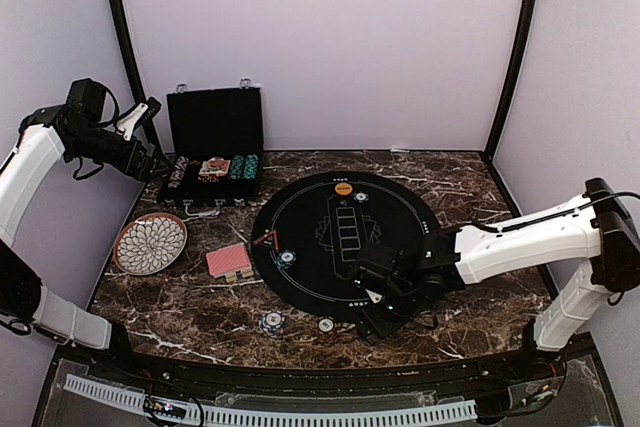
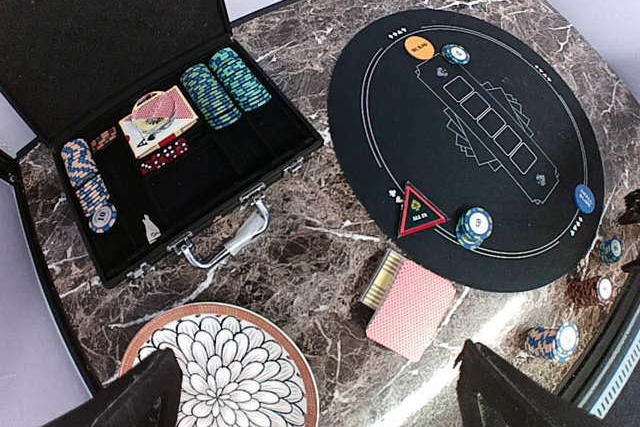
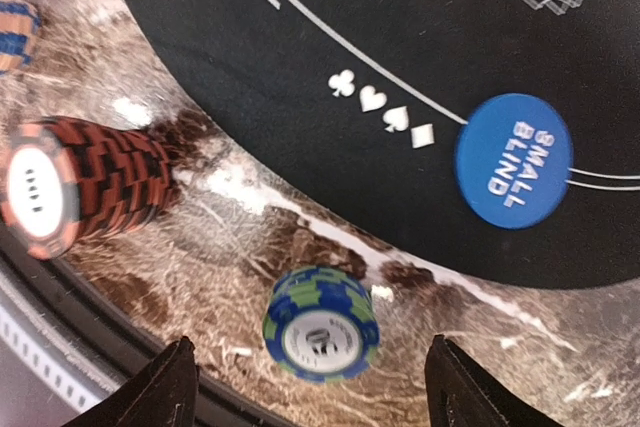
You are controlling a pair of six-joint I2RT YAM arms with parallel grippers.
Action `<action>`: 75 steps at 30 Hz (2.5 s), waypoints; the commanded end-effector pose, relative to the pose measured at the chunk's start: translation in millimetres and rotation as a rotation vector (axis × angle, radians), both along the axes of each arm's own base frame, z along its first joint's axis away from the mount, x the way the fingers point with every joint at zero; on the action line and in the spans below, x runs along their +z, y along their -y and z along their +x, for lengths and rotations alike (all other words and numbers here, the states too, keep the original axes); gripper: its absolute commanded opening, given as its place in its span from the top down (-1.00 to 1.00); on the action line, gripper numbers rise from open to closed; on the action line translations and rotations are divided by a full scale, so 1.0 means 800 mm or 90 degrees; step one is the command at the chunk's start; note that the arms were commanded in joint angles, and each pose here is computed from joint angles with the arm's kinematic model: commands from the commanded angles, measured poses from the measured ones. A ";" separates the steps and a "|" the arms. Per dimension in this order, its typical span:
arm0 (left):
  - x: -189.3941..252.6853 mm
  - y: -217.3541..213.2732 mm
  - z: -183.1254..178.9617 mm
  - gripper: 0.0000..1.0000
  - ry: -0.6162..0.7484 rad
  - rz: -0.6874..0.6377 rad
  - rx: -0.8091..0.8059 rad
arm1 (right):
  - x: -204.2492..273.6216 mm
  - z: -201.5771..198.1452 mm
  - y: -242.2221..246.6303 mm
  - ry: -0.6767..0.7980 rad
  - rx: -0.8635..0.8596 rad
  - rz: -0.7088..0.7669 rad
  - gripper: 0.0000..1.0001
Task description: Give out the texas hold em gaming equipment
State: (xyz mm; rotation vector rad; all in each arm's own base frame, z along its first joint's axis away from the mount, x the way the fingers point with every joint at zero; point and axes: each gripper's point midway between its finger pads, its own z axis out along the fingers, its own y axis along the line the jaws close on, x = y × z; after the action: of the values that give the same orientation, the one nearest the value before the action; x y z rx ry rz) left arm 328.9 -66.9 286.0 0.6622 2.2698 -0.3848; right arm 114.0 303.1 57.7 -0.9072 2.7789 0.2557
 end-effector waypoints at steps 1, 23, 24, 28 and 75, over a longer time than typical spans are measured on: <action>0.010 0.007 -0.013 -0.98 0.009 -0.008 -0.016 | -0.007 0.001 -0.020 0.005 0.011 0.011 -0.54; 0.011 0.006 -0.010 -0.97 0.011 -0.008 -0.014 | -0.034 0.004 -0.023 0.007 0.027 -0.024 -0.08; 0.011 0.006 -0.010 -0.97 0.011 -0.008 -0.014 | -0.034 0.004 -0.023 0.007 0.027 -0.023 -0.05; 0.012 0.006 -0.010 -0.98 0.012 -0.006 -0.013 | -0.035 0.004 -0.022 0.006 0.029 -0.027 0.08; 0.013 0.005 -0.008 -0.97 0.016 -0.004 -0.010 | -0.030 0.000 -0.007 0.004 0.021 -0.041 0.50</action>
State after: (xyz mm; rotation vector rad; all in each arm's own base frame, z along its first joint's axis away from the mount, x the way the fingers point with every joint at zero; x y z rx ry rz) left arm 328.6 -66.8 286.7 0.6623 2.2679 -0.3833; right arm 116.3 309.9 26.2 -0.9649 2.7964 0.1720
